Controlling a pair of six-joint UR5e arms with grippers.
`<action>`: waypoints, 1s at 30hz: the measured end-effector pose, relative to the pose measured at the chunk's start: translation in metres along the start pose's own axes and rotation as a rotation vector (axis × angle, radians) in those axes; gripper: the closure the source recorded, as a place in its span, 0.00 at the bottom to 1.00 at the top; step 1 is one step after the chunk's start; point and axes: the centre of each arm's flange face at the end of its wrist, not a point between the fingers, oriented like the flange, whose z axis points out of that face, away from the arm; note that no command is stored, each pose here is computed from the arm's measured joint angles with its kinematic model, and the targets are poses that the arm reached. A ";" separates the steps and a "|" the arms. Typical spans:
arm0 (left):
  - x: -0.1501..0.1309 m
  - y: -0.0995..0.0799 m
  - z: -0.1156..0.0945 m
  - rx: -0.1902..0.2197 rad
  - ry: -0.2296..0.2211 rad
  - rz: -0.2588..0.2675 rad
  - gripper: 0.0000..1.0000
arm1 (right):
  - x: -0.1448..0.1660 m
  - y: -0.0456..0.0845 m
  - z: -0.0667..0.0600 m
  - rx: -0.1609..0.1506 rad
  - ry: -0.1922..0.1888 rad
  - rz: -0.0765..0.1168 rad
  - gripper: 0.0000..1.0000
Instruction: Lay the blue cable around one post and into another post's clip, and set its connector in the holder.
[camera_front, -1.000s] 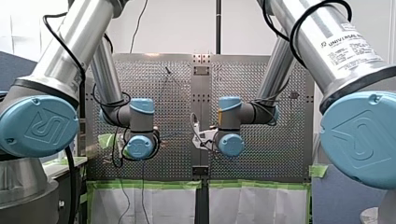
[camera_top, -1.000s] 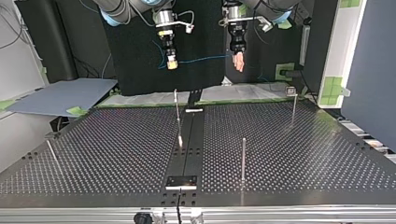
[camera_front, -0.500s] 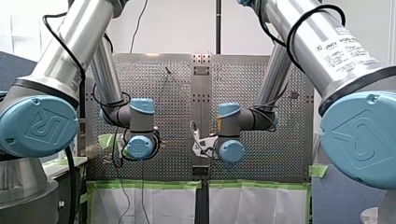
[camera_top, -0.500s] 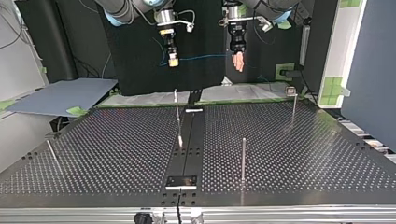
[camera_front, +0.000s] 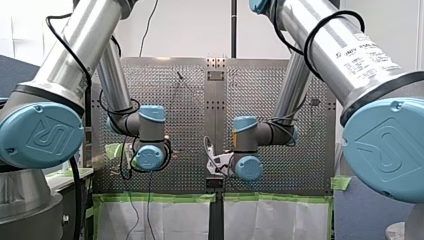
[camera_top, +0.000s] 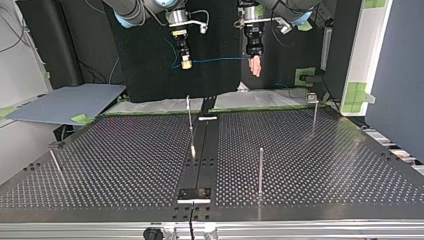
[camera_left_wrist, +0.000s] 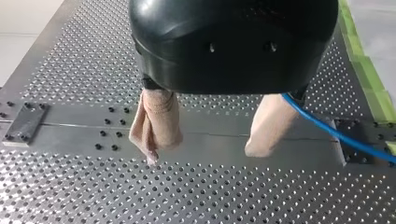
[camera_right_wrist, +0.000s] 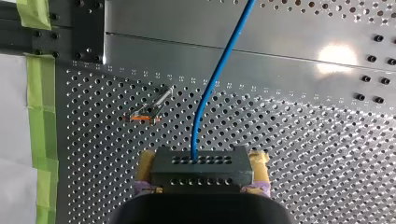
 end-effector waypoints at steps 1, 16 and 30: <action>0.001 -0.001 -0.001 0.007 0.004 0.000 0.00 | 0.000 0.000 0.000 0.000 0.000 0.000 0.98; 0.014 -0.009 -0.029 0.087 0.133 0.075 0.00 | 0.000 0.000 0.000 0.000 0.000 0.000 0.98; 0.012 -0.011 -0.022 0.079 0.146 0.059 0.00 | 0.014 -0.008 0.003 -0.001 0.017 0.021 0.84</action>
